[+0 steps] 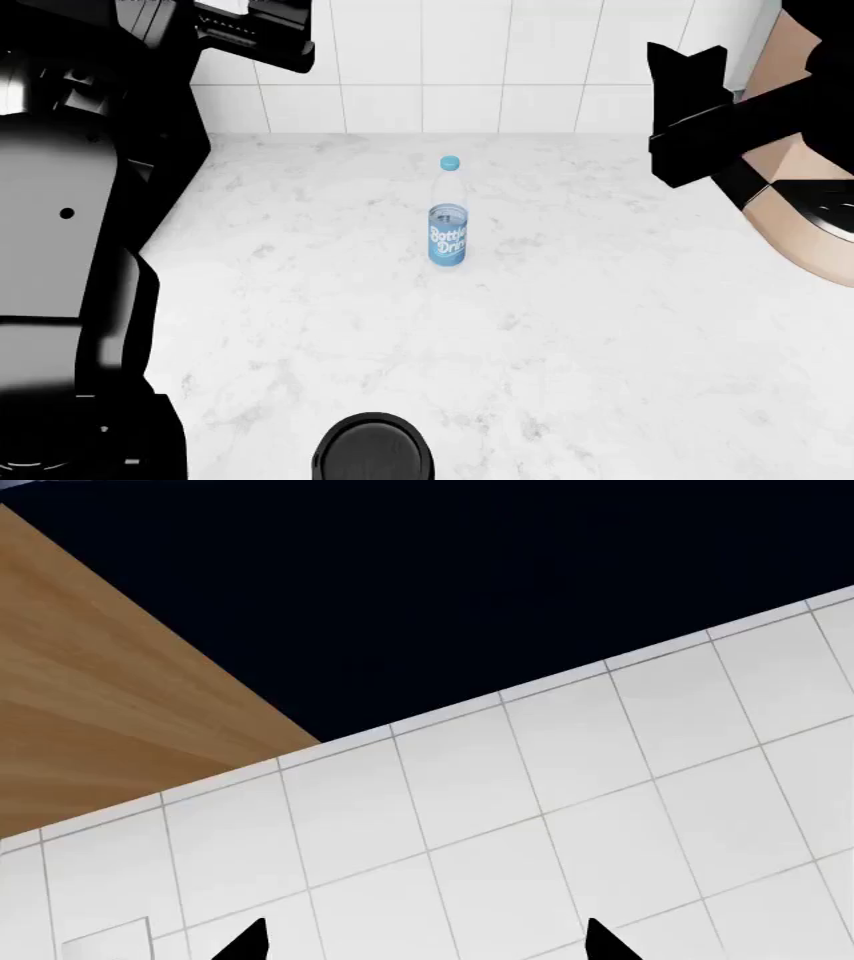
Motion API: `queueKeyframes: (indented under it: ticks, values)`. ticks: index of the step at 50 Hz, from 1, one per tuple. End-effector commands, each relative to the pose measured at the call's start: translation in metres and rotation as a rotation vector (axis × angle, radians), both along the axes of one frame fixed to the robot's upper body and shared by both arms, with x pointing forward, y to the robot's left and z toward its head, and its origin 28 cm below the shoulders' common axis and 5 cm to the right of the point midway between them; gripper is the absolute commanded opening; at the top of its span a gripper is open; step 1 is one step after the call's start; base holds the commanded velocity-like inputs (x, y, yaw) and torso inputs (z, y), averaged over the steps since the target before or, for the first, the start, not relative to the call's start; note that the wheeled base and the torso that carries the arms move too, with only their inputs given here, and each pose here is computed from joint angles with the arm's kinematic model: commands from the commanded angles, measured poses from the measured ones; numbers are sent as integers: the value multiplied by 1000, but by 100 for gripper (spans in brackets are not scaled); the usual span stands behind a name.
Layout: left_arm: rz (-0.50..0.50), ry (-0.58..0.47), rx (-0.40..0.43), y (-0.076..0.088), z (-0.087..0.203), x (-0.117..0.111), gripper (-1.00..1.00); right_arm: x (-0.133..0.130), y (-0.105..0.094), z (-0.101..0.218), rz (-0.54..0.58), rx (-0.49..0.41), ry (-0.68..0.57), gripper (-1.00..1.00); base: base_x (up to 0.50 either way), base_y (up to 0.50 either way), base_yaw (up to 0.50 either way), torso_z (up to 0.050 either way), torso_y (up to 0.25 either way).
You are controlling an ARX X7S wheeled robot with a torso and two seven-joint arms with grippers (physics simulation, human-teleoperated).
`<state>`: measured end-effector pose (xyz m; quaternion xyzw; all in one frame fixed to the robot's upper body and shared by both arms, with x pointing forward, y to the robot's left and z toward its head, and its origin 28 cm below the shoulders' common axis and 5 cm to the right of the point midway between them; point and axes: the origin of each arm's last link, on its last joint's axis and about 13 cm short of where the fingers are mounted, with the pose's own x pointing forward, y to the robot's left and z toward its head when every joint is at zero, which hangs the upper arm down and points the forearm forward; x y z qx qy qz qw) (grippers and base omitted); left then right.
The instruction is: Move the drinks to the dining counter.
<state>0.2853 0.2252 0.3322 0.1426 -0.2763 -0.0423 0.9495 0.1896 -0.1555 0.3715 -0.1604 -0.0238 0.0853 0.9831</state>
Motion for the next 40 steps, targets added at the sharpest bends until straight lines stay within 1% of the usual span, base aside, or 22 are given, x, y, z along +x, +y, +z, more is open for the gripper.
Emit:
queueKeyframes:
  ticks: [1,2,3,6,7,8,9,12,13,15,16,18,25,26,29,35,39,40]
  values:
    - [0,4,-6,1,-2,2,100,-29,-20,16,19,-54,109,100,0,0,0,0,0]
    - [0,4,-7,1,-2,2,100,-30,-21,17,19,-46,108,100,0,0,0,0,0]
    - [-5,7,-17,1,-2,3,100,-35,-20,16,68,-46,119,100,0,0,0,0,0]
    - [-4,9,-16,1,-2,3,100,-43,-15,12,138,-108,144,100,0,0,0,0,0]
    - [-4,7,-15,1,-2,3,100,-44,-15,12,148,-114,143,100,0,0,0,0,0]
    - [-4,5,-14,1,0,2,100,-44,-14,13,151,-143,118,100,0,0,0,0,0]
    - [-4,3,-13,1,0,2,100,-45,-13,15,165,-128,126,100,0,0,0,0,0]
    - [-3,4,-9,1,0,2,100,-51,-10,14,238,-150,153,100,0,0,0,0,0]
    - [-2,3,-10,2,0,2,100,-55,-8,15,290,-145,165,100,0,0,0,0,0]
    - [-3,3,-12,2,1,2,100,-58,-6,15,329,-141,170,100,0,0,0,0,0]
    - [-2,2,-10,1,1,1,100,-59,-3,15,363,-120,177,100,0,0,0,0,0]
    - [-3,1,-10,1,1,1,100,-61,-1,16,391,-126,180,100,0,0,0,0,0]
    - [0,-1,-11,2,2,0,100,-62,3,7,468,-156,230,100,0,0,0,0,0]
    - [0,-2,-13,2,2,0,100,-61,3,7,472,-150,227,100,0,0,0,0,0]
    - [4,-1,-11,4,1,0,100,-61,4,7,479,-171,217,100,0,0,0,0,0]
    - [10,-1,-10,5,-1,-1,100,-60,6,0,504,-161,259,100,0,0,0,0,0]
    - [11,0,-9,5,-1,0,100,-59,10,-4,525,-165,271,100,0,0,0,0,0]
    - [10,1,-13,5,-1,0,100,-59,12,-6,542,-178,281,100,0,0,0,0,0]
